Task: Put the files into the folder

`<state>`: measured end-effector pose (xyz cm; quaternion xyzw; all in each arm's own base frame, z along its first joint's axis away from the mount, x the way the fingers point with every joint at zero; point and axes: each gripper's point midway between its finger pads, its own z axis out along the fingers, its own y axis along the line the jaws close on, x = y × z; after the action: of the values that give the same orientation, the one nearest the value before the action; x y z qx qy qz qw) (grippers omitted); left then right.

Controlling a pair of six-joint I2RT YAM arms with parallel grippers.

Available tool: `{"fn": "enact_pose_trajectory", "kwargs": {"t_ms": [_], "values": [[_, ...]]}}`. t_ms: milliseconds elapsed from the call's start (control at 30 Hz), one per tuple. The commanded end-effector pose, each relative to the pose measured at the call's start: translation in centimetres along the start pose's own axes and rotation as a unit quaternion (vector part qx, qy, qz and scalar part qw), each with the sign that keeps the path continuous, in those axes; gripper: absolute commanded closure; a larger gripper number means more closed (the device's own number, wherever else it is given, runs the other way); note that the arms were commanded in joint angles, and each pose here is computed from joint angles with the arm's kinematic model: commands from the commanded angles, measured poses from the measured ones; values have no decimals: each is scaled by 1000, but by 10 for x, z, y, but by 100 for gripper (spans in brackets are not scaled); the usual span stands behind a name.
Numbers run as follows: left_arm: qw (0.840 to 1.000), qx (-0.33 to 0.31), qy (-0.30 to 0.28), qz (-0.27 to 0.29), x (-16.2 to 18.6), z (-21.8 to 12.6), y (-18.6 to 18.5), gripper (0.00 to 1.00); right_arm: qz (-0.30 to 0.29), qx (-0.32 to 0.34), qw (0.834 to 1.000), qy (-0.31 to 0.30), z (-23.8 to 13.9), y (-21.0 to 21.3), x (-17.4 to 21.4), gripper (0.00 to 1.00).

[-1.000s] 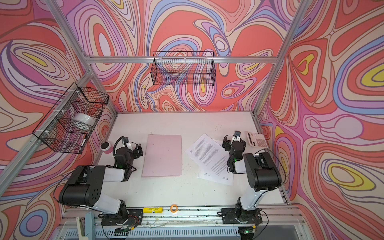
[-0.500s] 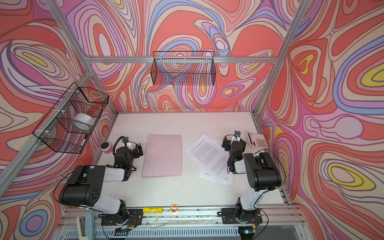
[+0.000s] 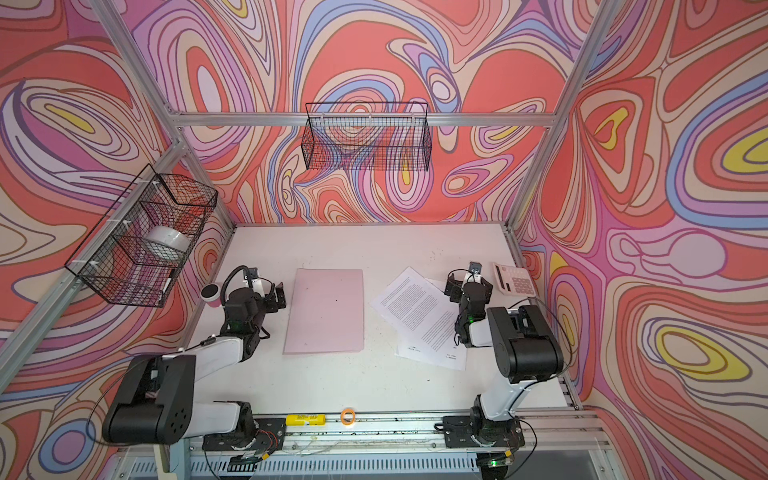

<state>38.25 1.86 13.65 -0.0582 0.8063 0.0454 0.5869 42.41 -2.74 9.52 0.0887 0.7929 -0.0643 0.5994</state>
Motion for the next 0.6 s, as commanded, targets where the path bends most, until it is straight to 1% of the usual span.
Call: {"fn": "enact_pose_trajectory", "kwargs": {"t_ms": [0, 33, 67, 100, 167, 200, 233, 267, 333, 400, 467, 500, 533, 567], "values": [[998, -19, -35, -41, -27, -18, 9, 0, 4, 14, 1000, -1, -1, -4, -6, 1], [996, -30, -49, -67, -35, -23, 14, 0, 2, 15, 1000, -4, -1, -4, -7, 2], [994, -42, -50, -91, -39, -27, 18, 0, 1, 16, 1000, -8, -1, -4, -8, 1], [990, -53, -39, -122, -42, -29, 23, 0, 0, 15, 1000, -3, -2, -3, -7, 1], [981, -67, 7, -182, -49, -31, 24, 0, 0, 16, 1000, -7, -2, -3, -8, 1], [977, -54, 37, -201, -48, -31, 17, 0, 0, 15, 1000, -5, -2, -3, -8, 1], [975, -29, 69, -210, -45, -30, 4, 0, -1, 15, 1000, -6, -1, -2, -8, 1], [974, -15, 84, -211, -44, -30, -7, 0, -1, 13, 1000, -1, 0, -1, -6, 2], [975, 14, 99, -198, -45, -33, -31, 0, -2, 15, 1000, -6, -2, -1, -9, 1], [974, 29, 111, -194, -44, -39, -44, 0, -5, 13, 1000, 3, 0, 0, -8, 1], [972, 53, 118, -194, -44, -45, -57, 0, -15, 41, 999, 19, 0, -3, -25, 1], [971, 66, 122, -196, -43, -48, -64, 0, -12, 34, 999, 28, -2, 0, -37, 2], [969, 83, 126, -196, -43, -50, -72, 0, -6, 31, 999, 24, -3, 1, -54, 1], [967, 89, 133, -199, -42, -52, -76, 0, -2, 16, 999, 36, -3, 8, -64, 1]]}}
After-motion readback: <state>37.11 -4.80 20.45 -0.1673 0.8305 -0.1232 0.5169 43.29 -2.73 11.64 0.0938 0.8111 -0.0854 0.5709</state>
